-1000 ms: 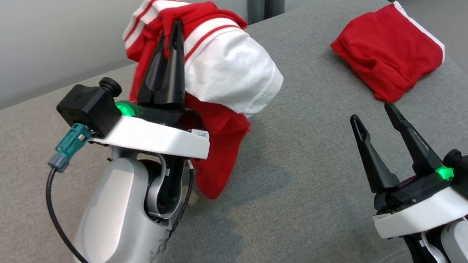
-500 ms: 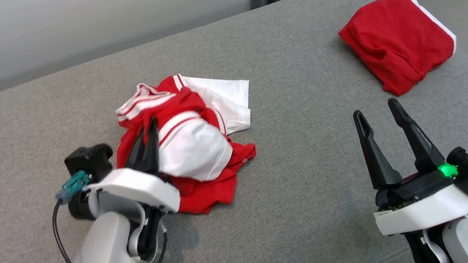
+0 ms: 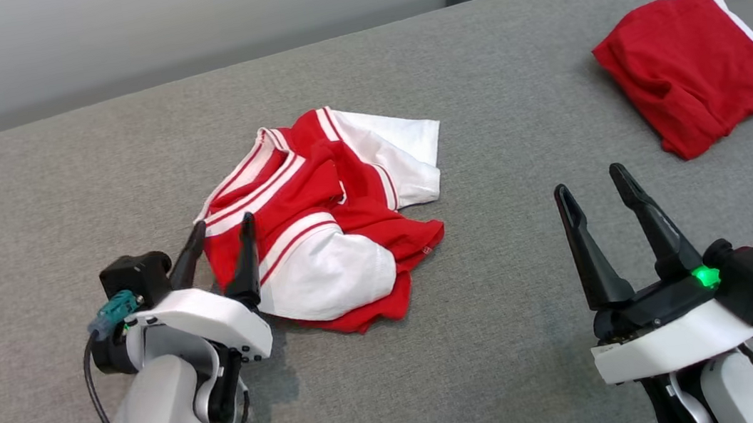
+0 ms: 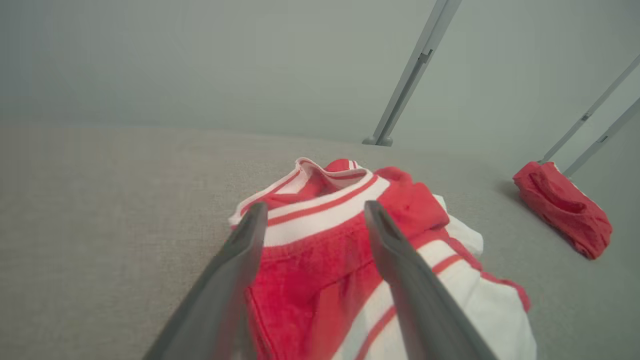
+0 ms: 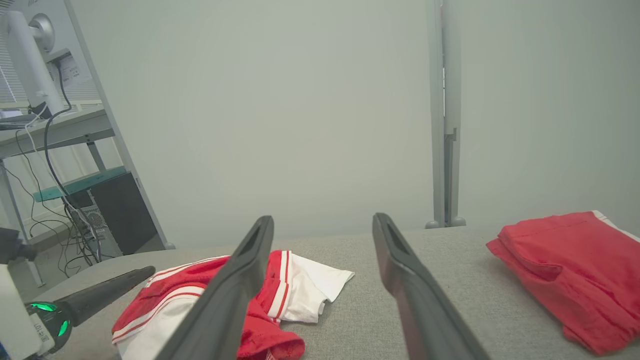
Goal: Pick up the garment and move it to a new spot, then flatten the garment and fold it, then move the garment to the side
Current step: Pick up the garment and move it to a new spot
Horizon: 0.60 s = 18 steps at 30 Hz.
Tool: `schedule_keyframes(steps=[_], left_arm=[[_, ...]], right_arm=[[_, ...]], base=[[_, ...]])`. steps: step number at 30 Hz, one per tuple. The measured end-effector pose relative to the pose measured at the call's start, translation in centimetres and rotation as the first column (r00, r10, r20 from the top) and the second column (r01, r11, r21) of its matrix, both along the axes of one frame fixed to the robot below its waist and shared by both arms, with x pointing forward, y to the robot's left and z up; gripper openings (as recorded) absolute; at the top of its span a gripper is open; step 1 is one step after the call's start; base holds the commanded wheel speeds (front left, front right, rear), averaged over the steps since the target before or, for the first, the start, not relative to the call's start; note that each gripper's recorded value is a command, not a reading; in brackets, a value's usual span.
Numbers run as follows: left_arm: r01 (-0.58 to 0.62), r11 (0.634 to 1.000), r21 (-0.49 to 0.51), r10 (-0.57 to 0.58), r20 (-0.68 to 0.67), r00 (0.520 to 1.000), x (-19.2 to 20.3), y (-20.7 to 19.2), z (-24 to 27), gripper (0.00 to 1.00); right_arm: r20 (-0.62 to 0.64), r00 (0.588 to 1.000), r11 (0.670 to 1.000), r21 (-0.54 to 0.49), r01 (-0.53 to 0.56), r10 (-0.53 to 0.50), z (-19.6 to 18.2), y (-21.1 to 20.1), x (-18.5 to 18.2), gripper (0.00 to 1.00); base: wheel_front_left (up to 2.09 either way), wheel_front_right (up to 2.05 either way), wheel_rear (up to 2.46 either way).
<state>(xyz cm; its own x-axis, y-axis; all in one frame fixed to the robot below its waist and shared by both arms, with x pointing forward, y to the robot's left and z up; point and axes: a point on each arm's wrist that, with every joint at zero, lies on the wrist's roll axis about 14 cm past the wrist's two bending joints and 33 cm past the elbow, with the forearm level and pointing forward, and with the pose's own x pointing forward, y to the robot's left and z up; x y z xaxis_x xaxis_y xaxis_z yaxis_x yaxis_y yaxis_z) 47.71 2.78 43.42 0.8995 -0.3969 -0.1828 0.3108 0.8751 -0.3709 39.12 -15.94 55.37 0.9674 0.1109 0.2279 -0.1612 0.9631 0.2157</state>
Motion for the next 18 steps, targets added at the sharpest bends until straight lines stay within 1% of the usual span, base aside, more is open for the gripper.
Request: schedule_keyframes(steps=[3,7,8,12,13,18], left_arm=[[-0.041,0.999,-0.009,0.041,0.055,0.998,0.6,1.4,1.8,1.0],[-0.129,0.992,-0.014,0.129,0.13,0.983,0.7,4.5,4.0,1.0],[-0.17,0.985,-0.01,0.17,0.156,0.973,-0.1,6.1,4.6,1.0],[-0.251,0.968,-0.007,0.247,0.196,0.949,-2.4,9.2,5.5,1.0],[-0.284,0.959,-0.007,0.278,0.218,0.935,-3.7,10.4,6.0,1.0],[-0.349,0.937,-0.013,0.339,0.266,0.902,-6.7,12.5,7.3,1.0]], right_arm=[[-0.015,0.999,0.999,-0.006,-0.034,0.034,-0.5,1.1,0.2,1.0],[-0.034,0.997,0.998,-0.009,-0.067,0.066,-1.1,2.2,0.2,1.0],[-0.037,0.997,0.997,-0.014,-0.07,0.07,-1.2,2.3,0.2,1.0],[-0.027,0.997,0.998,-0.013,-0.068,0.068,-0.8,2.3,0.0,1.0],[-0.026,0.998,0.998,-0.008,-0.065,0.065,-0.7,2.2,-0.3,1.0],[-0.032,0.999,0.999,0.001,-0.043,0.043,-0.9,1.7,-1.3,1.0]], base=[[0.0,0.0,0.0],[0.0,0.0,0.0],[0.0,0.0,0.0],[0.0,0.0,0.0],[0.0,0.0,0.0],[0.0,0.0,0.0]])
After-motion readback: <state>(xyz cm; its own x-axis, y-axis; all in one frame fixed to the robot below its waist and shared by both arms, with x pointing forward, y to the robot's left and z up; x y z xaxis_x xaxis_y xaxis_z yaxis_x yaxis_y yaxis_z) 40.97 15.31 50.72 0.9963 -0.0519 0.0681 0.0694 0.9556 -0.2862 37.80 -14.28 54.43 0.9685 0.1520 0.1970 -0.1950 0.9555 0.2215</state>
